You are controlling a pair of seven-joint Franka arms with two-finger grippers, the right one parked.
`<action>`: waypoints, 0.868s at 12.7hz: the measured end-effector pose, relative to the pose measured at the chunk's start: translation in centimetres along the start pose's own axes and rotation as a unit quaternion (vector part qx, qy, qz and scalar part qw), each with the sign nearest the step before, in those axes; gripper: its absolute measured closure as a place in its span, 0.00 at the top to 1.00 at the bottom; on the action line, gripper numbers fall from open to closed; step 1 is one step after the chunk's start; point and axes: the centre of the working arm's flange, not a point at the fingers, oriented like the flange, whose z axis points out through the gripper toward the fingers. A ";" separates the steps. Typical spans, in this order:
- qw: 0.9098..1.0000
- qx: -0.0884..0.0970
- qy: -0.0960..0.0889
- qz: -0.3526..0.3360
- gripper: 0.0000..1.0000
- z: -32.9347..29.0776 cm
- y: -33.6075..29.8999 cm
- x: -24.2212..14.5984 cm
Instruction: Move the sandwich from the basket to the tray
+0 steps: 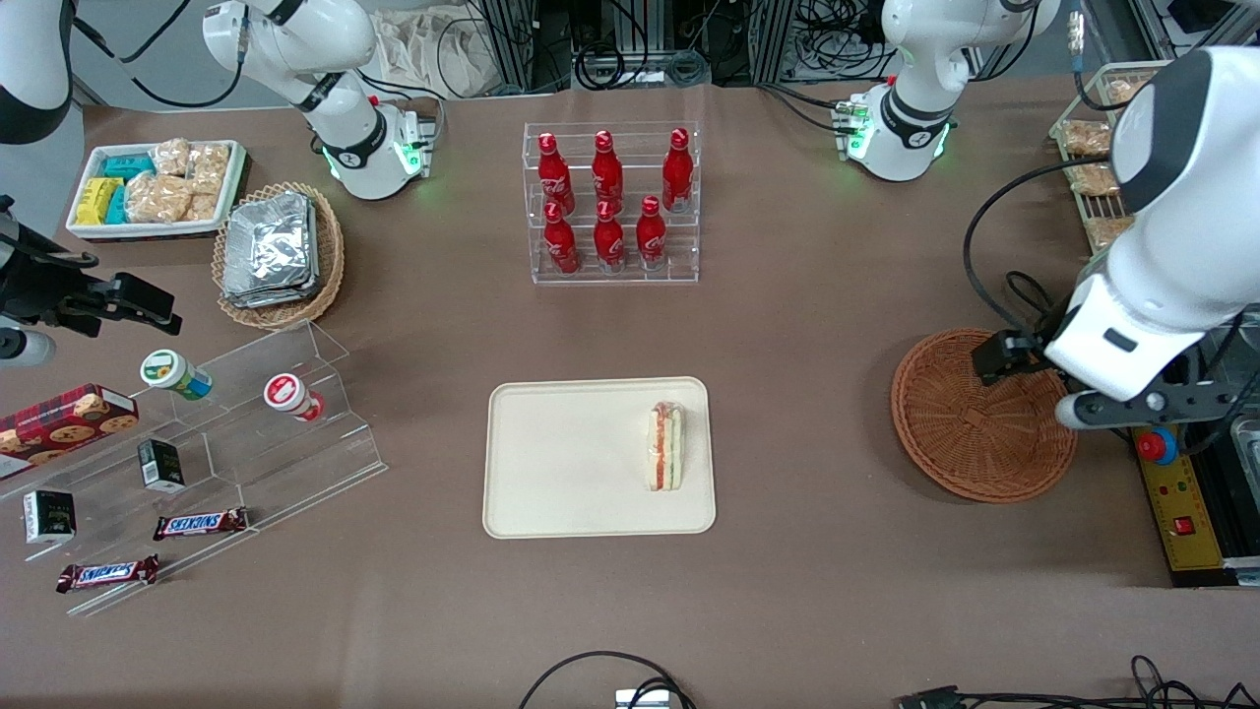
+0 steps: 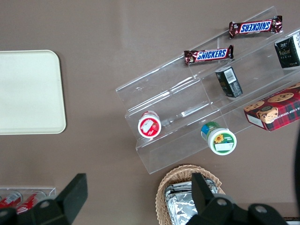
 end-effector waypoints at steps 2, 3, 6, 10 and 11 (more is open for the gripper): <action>1.000 -0.007 0.001 0.014 1.00 -1.1 -2.0 -1.4; 1.000 -0.011 0.003 0.022 1.00 -1.8 -3.1 -2.2; 0.999 -0.023 0.011 0.030 1.00 -4.0 -5.0 -5.0; 0.998 -0.034 0.017 0.046 1.00 -6.4 -6.9 -8.2; 0.998 -0.034 0.016 0.053 1.00 -6.7 -7.5 -8.8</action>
